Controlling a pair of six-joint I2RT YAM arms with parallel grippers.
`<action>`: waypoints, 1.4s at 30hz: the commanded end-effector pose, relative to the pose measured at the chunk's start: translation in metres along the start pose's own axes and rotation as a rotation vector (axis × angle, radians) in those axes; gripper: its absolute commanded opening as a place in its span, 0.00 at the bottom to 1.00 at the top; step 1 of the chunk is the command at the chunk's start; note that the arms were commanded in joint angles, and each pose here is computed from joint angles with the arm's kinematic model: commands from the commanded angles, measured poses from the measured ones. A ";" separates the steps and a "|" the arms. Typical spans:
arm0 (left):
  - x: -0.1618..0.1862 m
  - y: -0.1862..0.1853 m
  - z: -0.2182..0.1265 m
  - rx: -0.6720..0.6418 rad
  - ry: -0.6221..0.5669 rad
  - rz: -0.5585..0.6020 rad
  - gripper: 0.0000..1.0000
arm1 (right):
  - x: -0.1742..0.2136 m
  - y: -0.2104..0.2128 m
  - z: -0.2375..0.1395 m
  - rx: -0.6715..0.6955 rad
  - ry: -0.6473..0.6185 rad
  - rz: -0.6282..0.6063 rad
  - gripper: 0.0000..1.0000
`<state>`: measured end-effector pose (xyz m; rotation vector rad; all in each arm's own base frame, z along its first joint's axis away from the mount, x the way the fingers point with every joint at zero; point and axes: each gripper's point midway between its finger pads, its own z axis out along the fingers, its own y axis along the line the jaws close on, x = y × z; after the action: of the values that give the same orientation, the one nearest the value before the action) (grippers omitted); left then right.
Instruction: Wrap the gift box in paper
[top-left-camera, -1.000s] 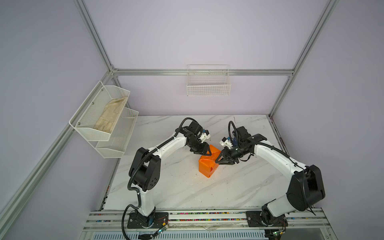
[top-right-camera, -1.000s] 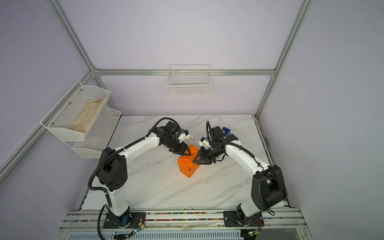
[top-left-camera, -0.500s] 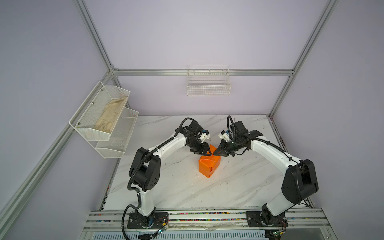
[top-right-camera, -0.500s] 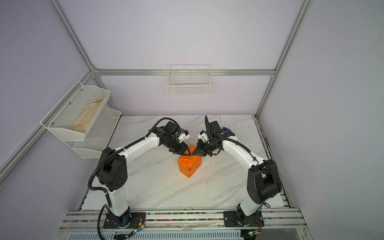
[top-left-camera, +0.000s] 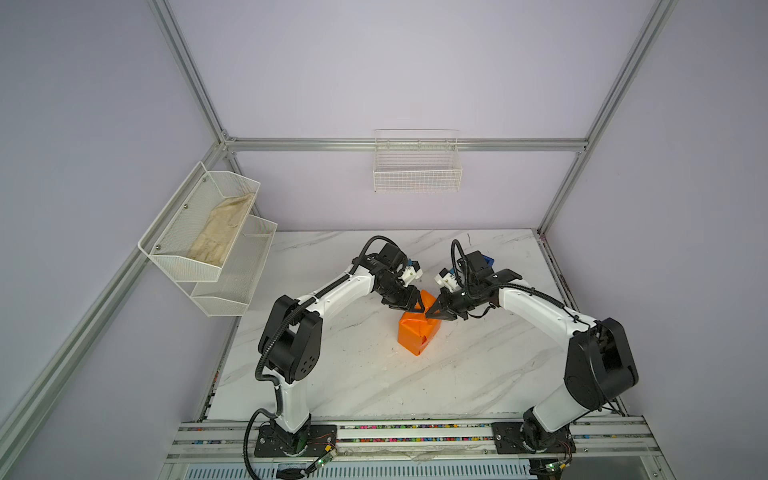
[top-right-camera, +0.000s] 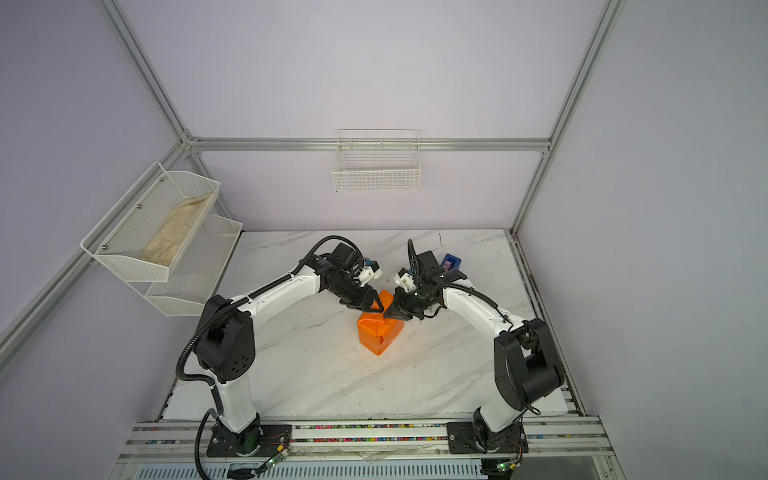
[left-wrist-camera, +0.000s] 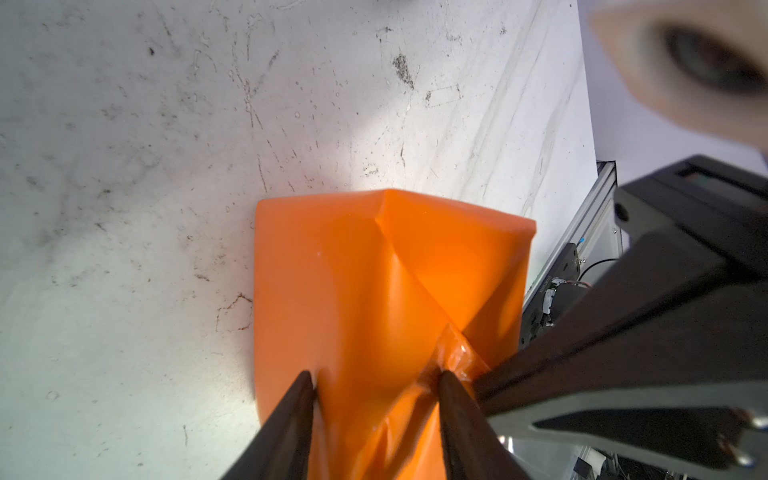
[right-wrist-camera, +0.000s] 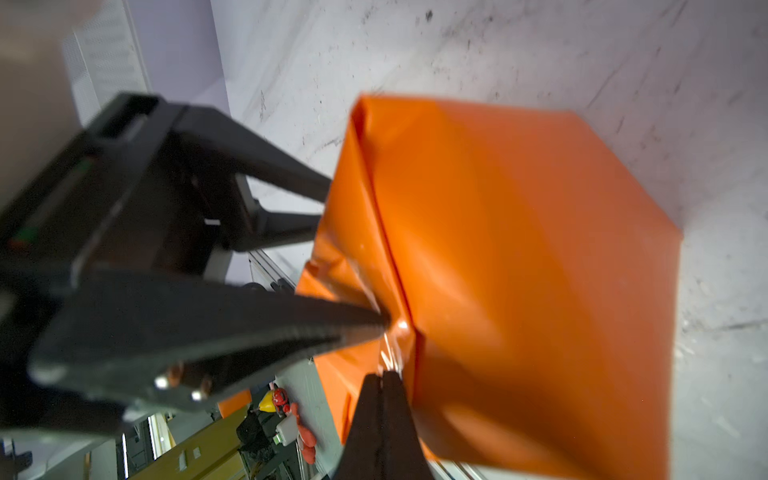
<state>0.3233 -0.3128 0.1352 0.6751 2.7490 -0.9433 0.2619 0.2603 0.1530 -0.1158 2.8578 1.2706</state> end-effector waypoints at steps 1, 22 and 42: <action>0.018 0.036 0.008 -0.148 0.078 -0.046 0.46 | 0.054 -0.029 0.007 0.096 0.139 0.077 0.00; 0.016 0.033 0.005 -0.142 0.074 -0.037 0.47 | 0.007 -0.017 0.012 0.079 -0.043 0.071 0.00; 0.015 0.030 0.003 -0.139 0.077 -0.037 0.47 | 0.013 0.004 -0.009 0.044 -0.110 0.075 0.00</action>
<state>0.3263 -0.3076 0.1354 0.6574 2.7595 -0.9216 0.2464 0.2497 0.1509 0.0568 2.8475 1.1501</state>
